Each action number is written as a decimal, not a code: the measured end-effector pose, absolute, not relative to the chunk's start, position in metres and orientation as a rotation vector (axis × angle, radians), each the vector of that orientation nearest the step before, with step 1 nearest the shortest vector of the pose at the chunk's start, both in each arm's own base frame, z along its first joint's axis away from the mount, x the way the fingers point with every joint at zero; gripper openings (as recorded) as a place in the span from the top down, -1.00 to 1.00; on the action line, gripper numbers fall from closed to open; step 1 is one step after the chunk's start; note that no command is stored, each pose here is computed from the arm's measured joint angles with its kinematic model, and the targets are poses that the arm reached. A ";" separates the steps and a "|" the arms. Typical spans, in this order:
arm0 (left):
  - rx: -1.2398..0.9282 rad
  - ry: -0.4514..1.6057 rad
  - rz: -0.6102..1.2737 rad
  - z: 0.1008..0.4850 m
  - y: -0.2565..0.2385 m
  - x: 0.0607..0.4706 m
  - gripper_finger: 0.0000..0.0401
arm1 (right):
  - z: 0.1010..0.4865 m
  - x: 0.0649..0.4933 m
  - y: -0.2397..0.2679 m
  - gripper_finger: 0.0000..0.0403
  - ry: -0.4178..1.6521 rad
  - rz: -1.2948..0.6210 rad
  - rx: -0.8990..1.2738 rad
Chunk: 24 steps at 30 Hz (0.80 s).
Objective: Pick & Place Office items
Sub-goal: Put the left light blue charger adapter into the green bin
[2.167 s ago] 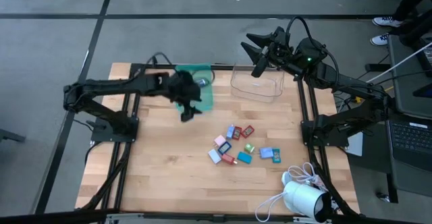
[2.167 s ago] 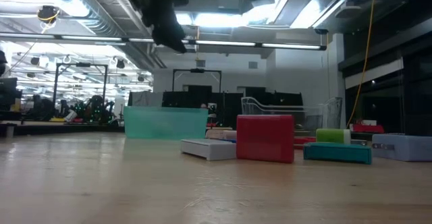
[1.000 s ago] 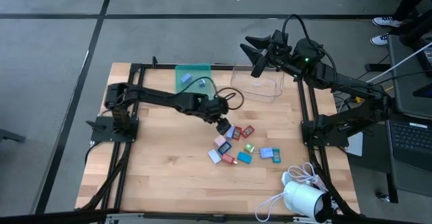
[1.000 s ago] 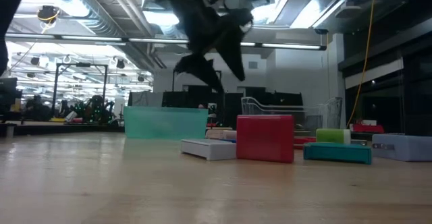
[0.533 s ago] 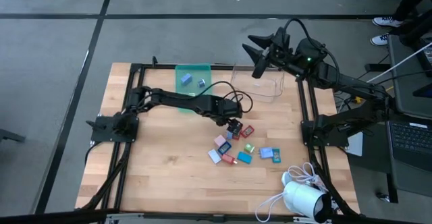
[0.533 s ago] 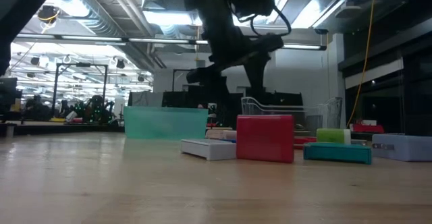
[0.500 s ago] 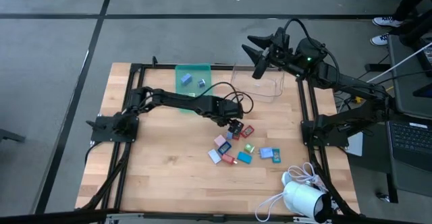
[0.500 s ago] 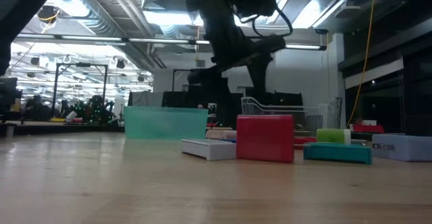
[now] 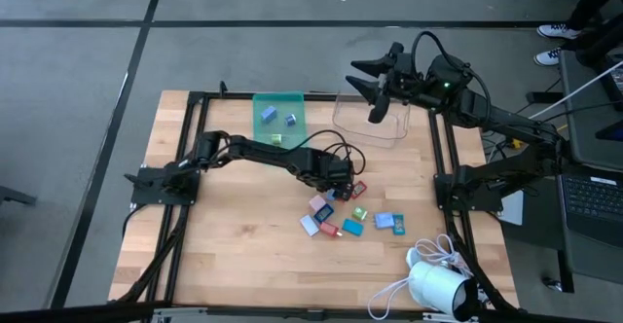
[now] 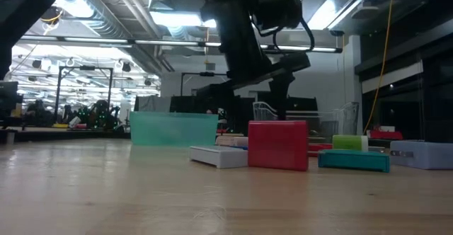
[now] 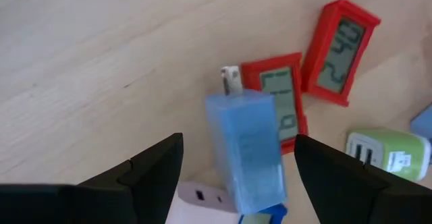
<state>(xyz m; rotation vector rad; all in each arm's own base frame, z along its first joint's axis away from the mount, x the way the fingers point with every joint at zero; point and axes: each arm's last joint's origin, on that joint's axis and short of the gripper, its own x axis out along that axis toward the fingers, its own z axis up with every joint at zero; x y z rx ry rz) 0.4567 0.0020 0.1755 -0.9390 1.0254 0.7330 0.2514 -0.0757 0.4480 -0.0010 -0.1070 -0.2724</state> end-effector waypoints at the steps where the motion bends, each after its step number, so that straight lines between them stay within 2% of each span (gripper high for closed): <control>1: -0.945 1.023 0.737 0.173 0.002 0.458 -0.39 | 0.448 0.251 -0.076 0.00 -0.107 -0.267 0.000; 8: -0.958 1.065 0.743 0.154 0.000 0.461 -0.32 | 0.448 0.252 -0.075 0.00 -0.110 -0.247 0.020; 13: -0.986 1.076 0.696 0.146 -0.002 0.466 -0.04 | 0.448 0.252 -0.075 0.00 -0.110 -0.247 0.026; 19: -0.941 1.082 0.658 0.150 0.000 0.466 0.41 | 0.448 0.252 -0.075 0.00 -0.109 -0.247 0.026; 24: -0.928 1.113 0.623 0.155 0.007 0.463 0.43 | 0.448 0.252 -0.075 0.00 -0.109 -0.247 0.023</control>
